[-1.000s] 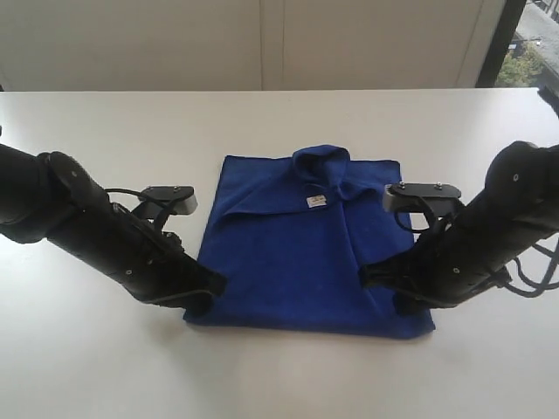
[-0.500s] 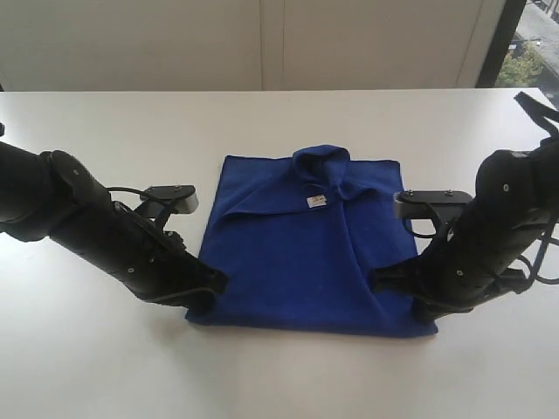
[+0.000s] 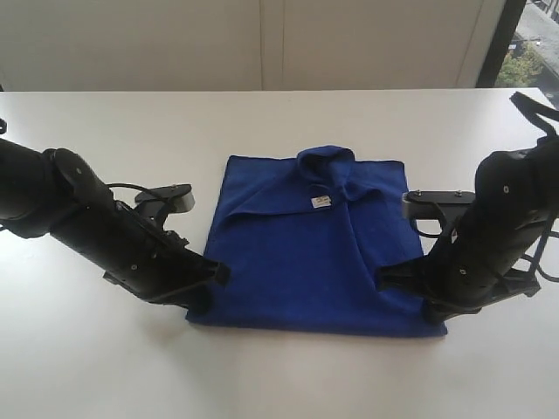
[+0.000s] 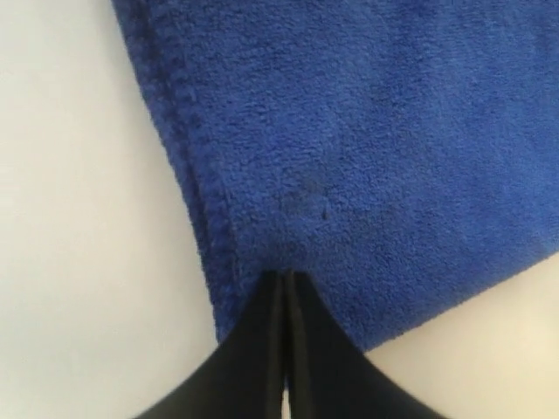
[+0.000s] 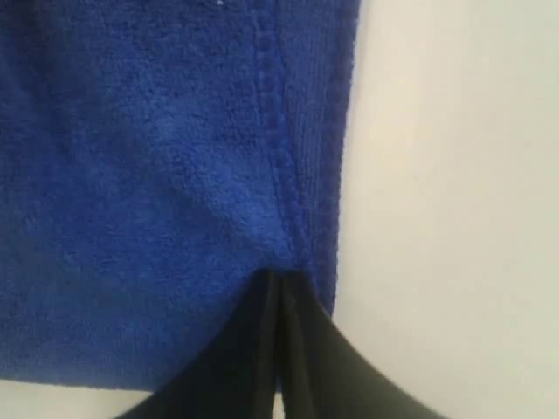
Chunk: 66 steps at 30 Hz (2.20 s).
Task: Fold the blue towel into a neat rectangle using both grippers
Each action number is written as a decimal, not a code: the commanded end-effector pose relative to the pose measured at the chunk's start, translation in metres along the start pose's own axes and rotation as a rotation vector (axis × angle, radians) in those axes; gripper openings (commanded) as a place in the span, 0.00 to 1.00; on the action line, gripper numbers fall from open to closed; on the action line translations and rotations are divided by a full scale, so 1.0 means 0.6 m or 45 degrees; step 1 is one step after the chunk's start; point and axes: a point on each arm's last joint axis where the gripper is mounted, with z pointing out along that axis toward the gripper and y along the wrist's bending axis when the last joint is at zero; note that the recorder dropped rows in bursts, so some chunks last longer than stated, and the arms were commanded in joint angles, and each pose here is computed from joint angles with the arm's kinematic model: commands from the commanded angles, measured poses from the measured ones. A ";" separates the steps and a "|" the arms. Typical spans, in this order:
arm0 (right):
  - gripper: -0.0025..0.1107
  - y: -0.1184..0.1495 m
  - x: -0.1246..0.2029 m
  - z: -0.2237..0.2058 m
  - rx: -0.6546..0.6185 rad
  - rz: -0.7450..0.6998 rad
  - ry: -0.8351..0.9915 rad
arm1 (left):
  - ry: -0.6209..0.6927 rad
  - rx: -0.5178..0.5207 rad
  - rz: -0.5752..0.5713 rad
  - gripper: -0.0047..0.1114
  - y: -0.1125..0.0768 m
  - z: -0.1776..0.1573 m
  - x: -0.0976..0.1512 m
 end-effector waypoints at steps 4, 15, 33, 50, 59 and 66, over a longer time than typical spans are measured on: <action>0.02 -0.012 0.016 0.016 0.074 -0.107 0.118 | 0.271 0.067 -0.048 0.04 -0.001 0.014 0.040; 0.02 -0.013 0.013 0.010 0.085 -0.153 0.112 | 0.274 0.054 -0.069 0.04 -0.002 0.011 0.040; 0.02 0.024 -0.068 -0.173 -0.130 -0.113 -0.553 | -0.323 0.091 0.082 0.04 -0.077 -0.144 -0.046; 0.24 0.067 -0.219 -0.065 -0.539 -0.085 -0.418 | -0.240 0.258 -0.038 0.04 -0.094 -0.044 -0.231; 0.38 0.068 -0.228 -0.016 -0.555 -0.003 -0.358 | -0.267 0.233 -0.025 0.04 -0.090 -0.044 -0.234; 0.36 0.080 -0.230 -0.020 -0.671 -0.017 -0.379 | -0.274 0.230 -0.024 0.04 -0.090 -0.044 -0.235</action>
